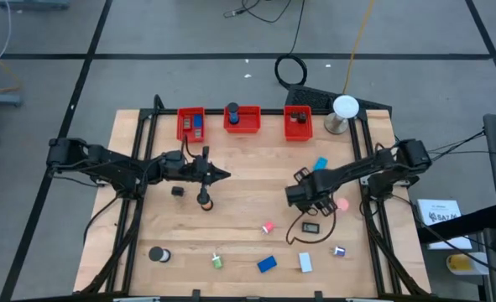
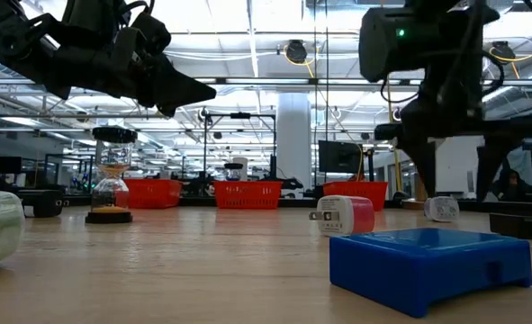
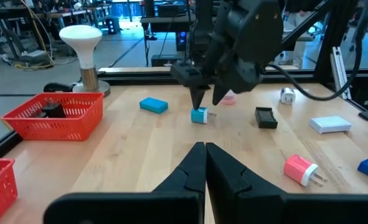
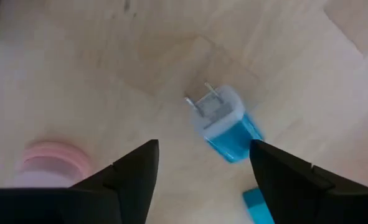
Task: Pick & Place Office items
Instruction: Put the blue charger adapter into the right orange basket
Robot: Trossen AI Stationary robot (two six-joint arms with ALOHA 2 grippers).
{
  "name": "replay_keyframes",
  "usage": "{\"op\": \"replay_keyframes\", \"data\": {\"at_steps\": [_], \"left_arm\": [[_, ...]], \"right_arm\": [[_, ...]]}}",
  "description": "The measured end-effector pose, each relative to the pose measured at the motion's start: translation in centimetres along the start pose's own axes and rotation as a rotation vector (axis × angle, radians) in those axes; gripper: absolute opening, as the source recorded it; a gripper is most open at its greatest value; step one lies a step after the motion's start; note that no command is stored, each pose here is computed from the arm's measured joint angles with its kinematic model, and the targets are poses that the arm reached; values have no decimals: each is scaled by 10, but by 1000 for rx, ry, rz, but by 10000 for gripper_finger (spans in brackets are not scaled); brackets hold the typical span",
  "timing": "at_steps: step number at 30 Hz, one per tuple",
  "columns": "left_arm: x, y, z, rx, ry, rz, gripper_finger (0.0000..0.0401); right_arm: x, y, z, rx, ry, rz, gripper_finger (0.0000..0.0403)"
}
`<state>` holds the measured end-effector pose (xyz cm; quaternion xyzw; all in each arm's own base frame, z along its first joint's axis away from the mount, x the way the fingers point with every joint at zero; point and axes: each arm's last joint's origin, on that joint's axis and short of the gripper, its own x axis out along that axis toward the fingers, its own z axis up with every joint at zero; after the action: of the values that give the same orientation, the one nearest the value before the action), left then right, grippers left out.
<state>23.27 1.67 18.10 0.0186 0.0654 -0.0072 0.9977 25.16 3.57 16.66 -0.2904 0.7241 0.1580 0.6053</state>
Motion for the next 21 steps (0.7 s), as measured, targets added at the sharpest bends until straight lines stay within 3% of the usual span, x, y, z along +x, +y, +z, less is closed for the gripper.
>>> {"op": "replay_keyframes", "data": {"at_steps": [5, 9, 18, 21], "left_arm": [[0, 0, 0, -1, 0, 11, 20], [0, 1, 0, -1, 1, 18, 12], [0, 1, 0, -2, 6, 18, 18], [0, 1, -1, -2, 7, 18, 18]], "right_arm": [[8, -3, 10, -102, -35, -12, 231], [10, -5, 13, -114, -54, -23, 203], [11, -10, 13, 16, -99, 23, 121], [10, -12, 12, 61, -101, 17, 120]]}}
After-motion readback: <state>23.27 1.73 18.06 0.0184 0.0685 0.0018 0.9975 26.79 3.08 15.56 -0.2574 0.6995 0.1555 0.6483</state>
